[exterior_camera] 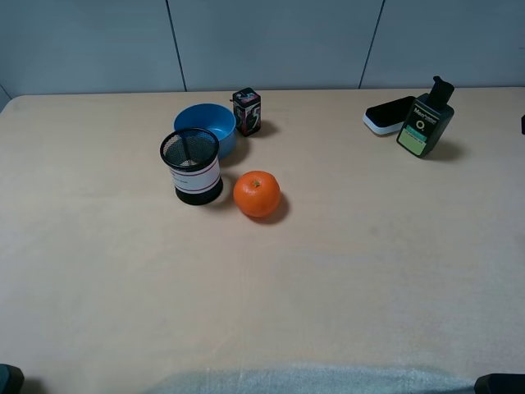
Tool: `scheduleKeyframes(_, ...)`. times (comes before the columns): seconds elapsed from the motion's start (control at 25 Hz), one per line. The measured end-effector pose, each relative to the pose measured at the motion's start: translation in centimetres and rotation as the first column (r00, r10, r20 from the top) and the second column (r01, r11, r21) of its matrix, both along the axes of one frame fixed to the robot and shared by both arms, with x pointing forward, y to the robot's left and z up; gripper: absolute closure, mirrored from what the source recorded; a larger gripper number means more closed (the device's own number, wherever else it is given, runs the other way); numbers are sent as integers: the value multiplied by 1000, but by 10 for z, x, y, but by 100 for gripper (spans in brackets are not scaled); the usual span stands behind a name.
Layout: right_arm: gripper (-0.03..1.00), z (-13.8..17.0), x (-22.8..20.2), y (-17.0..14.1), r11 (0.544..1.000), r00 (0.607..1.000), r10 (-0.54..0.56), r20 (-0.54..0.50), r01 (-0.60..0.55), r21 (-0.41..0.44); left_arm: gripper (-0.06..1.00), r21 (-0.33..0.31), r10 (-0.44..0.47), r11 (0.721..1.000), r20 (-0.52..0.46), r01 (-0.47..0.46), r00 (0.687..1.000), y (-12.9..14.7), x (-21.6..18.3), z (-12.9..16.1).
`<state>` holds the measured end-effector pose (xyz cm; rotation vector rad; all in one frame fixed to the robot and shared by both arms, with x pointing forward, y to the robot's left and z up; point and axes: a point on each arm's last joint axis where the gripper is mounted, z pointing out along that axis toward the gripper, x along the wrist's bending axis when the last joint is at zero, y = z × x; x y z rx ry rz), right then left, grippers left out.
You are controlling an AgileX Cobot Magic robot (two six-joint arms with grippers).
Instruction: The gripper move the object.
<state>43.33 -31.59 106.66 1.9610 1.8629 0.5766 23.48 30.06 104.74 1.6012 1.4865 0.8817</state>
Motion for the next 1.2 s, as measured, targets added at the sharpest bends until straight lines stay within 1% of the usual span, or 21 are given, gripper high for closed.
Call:
scheduleKeyframes(0.16,35,-11,-26,3,1000,999,7,46,-6,-14,19,0,0,1000,0,0,1000,0,0,0)
scheduleKeyframes(0.4,35,-20,-61,8,999,988,30,152,-24,-42,19,0,0,1000,0,0,1000,0,0,0)
scheduleKeyframes(0.64,35,-35,-90,17,996,975,85,205,-77,-49,19,0,0,1000,0,0,1000,0,0,0)
scheduleKeyframes(0.8,35,-28,-99,18,996,954,86,287,-73,-56,19,0,0,1000,0,0,1000,0,0,0)
scheduleKeyframes(1.08,35,-26,-102,19,998,951,54,303,-47,-28,19,0,0,1000,0,0,1000,0,0,0)
scheduleKeyframes(1.2,35,-23,-107,19,999,940,52,336,-44,-29,19,0,0,1000,0,0,1000,0,0,0)
